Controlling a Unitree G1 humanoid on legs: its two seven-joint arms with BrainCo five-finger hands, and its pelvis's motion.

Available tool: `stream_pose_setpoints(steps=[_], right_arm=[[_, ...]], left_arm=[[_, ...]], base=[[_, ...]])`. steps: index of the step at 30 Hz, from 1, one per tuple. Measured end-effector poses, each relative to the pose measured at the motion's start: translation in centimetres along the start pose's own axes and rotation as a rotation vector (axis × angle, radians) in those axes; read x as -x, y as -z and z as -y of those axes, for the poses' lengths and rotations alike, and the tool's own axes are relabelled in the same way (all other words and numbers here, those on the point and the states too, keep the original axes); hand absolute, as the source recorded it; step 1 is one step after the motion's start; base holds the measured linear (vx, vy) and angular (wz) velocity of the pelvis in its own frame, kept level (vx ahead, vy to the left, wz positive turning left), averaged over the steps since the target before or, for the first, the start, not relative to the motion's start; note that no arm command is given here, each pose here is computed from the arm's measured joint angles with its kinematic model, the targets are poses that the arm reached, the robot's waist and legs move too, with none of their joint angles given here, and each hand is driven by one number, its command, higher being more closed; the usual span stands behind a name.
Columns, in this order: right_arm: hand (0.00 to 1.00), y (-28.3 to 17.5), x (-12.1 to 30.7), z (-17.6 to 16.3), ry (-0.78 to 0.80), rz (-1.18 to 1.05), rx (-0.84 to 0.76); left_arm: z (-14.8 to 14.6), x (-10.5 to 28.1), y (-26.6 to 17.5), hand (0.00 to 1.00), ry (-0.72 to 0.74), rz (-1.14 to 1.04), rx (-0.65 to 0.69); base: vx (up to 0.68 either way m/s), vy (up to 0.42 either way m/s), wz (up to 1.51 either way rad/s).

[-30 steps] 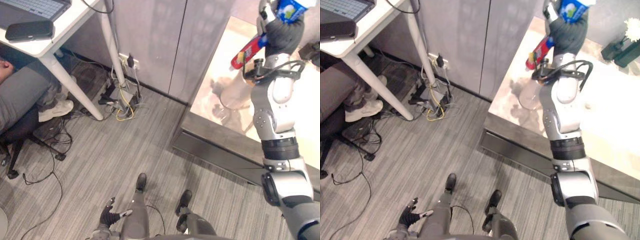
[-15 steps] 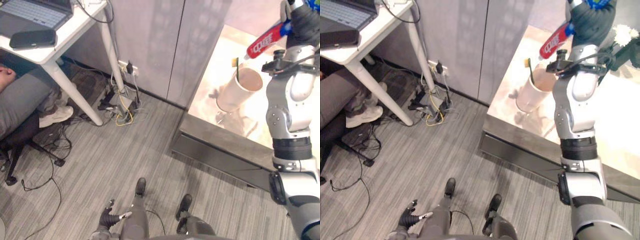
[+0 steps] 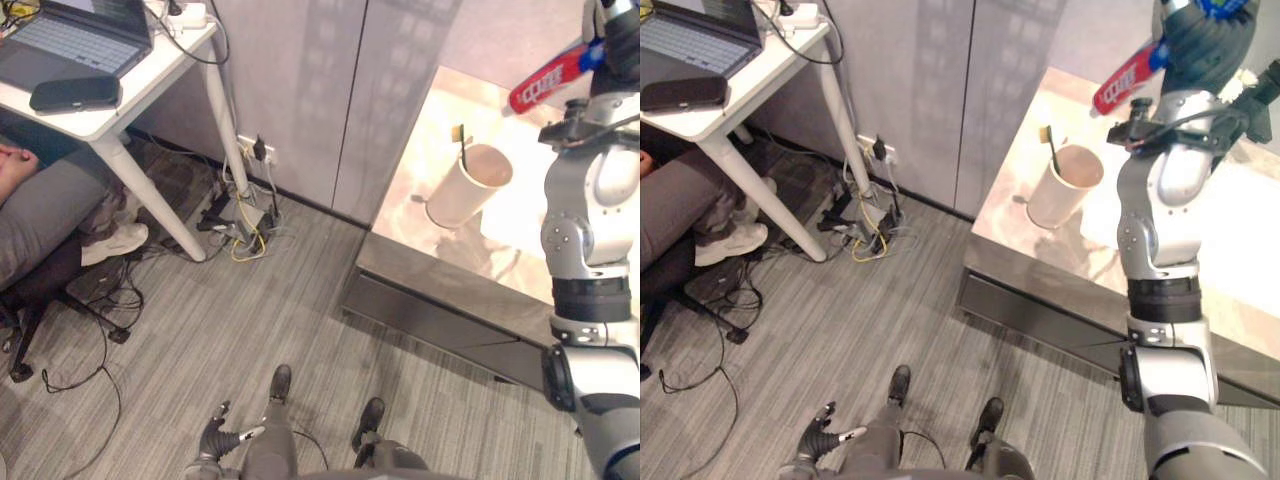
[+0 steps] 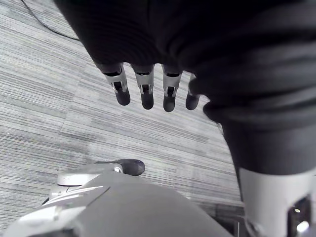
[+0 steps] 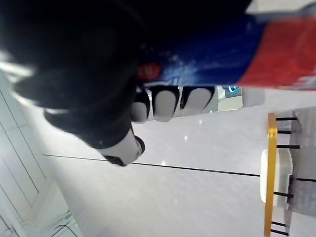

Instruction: Organize washtable

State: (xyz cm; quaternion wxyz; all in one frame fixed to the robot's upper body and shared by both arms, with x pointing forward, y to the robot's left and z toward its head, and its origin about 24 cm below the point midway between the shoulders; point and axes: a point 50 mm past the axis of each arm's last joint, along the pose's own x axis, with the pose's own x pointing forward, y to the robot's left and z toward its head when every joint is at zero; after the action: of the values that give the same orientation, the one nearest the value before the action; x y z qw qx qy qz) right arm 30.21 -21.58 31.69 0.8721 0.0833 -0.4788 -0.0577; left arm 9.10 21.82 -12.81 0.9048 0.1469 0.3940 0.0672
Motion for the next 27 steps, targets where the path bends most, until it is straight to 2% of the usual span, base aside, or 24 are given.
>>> stream_pose_setpoints(steps=[16, 27], right_arm=[[1.0, 2.3, 2.7, 1.2, 0.033, -0.114, 0.02], [1.0, 2.7, 3.0, 0.8, 0.033, -0.127, -0.006]], left_arm=[[0.0, 0.0, 0.0, 0.0, 0.001, -0.001, -0.003], [0.0, 0.0, 0.1, 0.0, 0.002, -0.003, -0.004]], base=[[0.0, 0.0, 0.0], [0.0, 0.0, 0.0]])
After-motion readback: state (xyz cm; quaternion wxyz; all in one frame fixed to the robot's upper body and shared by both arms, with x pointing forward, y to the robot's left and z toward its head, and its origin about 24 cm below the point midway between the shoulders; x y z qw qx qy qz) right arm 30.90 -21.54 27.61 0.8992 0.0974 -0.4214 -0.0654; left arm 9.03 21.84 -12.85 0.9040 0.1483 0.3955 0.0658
